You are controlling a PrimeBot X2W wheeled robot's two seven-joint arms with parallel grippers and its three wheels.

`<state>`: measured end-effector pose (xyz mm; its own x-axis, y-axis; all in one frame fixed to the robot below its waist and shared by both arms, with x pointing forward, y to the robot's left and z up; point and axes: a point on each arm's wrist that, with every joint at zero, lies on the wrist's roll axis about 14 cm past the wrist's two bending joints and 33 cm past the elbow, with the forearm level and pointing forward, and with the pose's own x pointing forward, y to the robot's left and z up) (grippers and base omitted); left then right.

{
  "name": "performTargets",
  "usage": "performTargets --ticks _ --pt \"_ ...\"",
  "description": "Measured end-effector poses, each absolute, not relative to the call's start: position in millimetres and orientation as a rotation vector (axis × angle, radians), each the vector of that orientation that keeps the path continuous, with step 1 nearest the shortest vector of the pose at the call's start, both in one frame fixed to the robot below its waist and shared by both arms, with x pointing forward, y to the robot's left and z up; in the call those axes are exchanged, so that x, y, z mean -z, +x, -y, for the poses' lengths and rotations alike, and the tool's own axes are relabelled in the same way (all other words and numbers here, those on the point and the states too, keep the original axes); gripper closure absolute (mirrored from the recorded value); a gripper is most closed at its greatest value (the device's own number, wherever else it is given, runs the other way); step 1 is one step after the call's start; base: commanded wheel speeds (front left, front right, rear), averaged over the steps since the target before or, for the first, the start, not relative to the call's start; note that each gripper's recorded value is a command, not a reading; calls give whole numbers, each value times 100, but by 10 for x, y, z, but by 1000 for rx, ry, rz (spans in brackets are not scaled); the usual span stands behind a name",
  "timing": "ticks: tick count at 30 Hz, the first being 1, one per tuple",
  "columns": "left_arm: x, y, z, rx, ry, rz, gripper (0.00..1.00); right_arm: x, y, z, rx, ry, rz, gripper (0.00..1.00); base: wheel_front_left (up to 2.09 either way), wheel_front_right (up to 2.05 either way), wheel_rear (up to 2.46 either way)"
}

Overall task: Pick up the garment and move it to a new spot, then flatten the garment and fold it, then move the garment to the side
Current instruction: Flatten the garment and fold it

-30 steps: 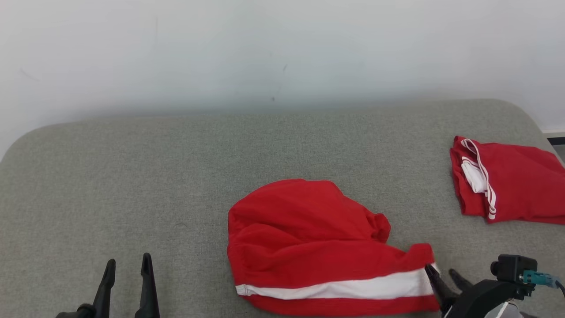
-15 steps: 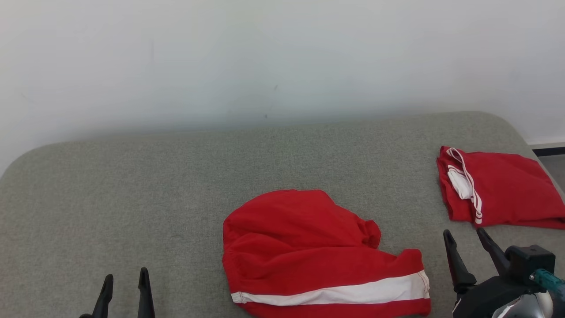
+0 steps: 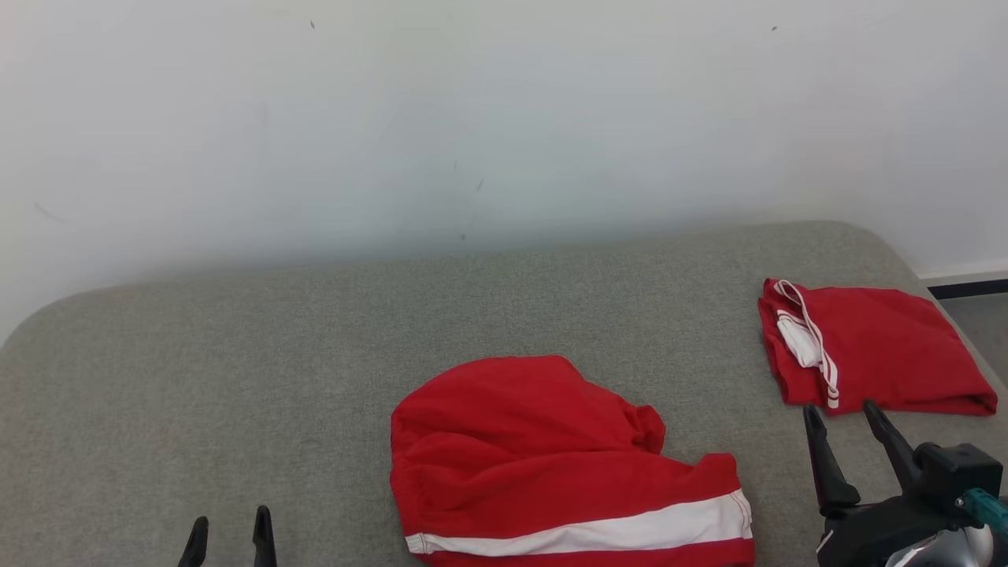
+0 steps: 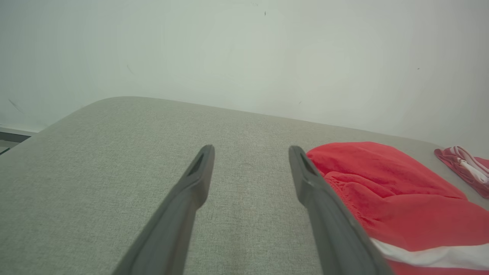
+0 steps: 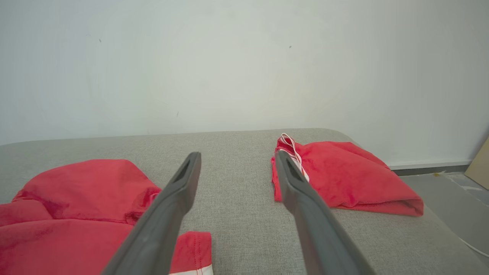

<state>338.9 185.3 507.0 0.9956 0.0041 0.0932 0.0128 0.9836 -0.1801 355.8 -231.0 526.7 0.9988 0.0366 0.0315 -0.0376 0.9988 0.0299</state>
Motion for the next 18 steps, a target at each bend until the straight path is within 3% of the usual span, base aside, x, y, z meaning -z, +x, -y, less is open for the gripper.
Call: performTargets --ticks 18 --pt "-5194 3401 -1717 53 -193 129 0 -5011 3481 2229 -58 64 -10 0 0 0 0"
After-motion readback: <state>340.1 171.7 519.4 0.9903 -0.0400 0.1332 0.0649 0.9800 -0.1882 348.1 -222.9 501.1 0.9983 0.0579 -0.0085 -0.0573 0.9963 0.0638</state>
